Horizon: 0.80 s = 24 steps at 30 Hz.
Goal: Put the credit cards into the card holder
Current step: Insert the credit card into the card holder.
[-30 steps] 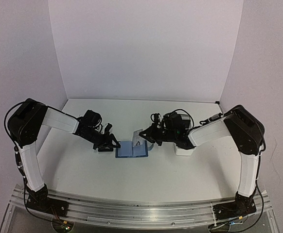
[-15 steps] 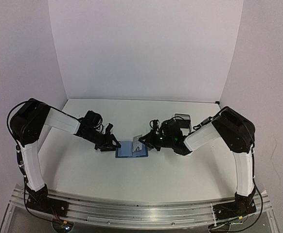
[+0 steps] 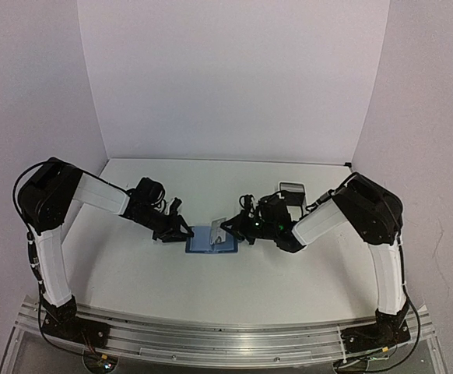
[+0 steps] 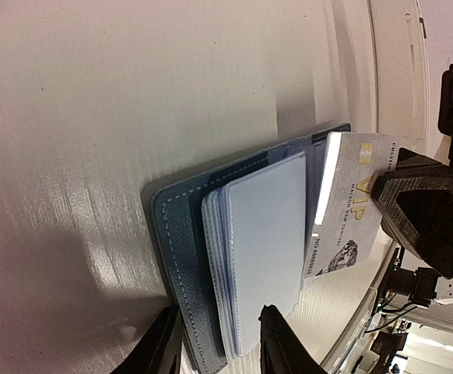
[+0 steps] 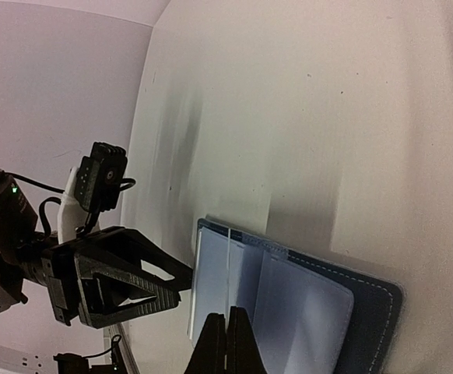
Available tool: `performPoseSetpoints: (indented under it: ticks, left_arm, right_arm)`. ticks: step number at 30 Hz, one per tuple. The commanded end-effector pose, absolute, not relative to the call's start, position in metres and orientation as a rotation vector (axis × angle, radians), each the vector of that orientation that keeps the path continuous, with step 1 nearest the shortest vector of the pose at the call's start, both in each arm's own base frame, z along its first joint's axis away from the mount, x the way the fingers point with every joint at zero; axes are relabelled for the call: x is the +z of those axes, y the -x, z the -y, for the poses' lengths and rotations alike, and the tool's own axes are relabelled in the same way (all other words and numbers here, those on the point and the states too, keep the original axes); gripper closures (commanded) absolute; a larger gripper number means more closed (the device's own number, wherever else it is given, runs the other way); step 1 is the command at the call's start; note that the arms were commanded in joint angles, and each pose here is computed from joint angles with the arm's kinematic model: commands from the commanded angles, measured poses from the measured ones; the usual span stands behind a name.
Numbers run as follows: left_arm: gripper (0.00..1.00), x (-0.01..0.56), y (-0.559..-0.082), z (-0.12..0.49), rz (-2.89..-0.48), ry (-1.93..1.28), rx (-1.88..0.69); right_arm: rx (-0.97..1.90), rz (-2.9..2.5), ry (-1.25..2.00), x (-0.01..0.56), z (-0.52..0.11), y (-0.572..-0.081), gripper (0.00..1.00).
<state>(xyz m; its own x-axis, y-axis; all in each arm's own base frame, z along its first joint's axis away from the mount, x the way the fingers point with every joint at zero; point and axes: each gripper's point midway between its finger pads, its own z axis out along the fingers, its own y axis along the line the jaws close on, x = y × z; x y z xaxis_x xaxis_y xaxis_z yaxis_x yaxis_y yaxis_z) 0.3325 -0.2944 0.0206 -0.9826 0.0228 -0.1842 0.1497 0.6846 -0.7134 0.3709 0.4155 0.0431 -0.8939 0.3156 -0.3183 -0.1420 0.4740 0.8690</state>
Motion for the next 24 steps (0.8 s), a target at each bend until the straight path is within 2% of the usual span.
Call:
performPoseSetpoints:
  ticks: [1, 17, 24]
  left_arm:
    - [0.65, -0.037, -0.305, 0.265, -2.968, -0.002, -0.956]
    - [0.71, -0.039, -0.306, 0.264, -2.975, 0.001, -0.940]
    - [0.71, -0.043, -0.302, 0.265, -2.994, 0.009, -0.951]
  right_arm:
    - [1.466, -2.247, -0.145, 0.048, -0.420, -0.373, 1.00]
    - [1.386, -2.252, -0.262, 0.039, -0.400, -0.366, 1.00]
    - [1.366, -2.247, -0.283, 0.032, -0.403, -0.367, 1.00]
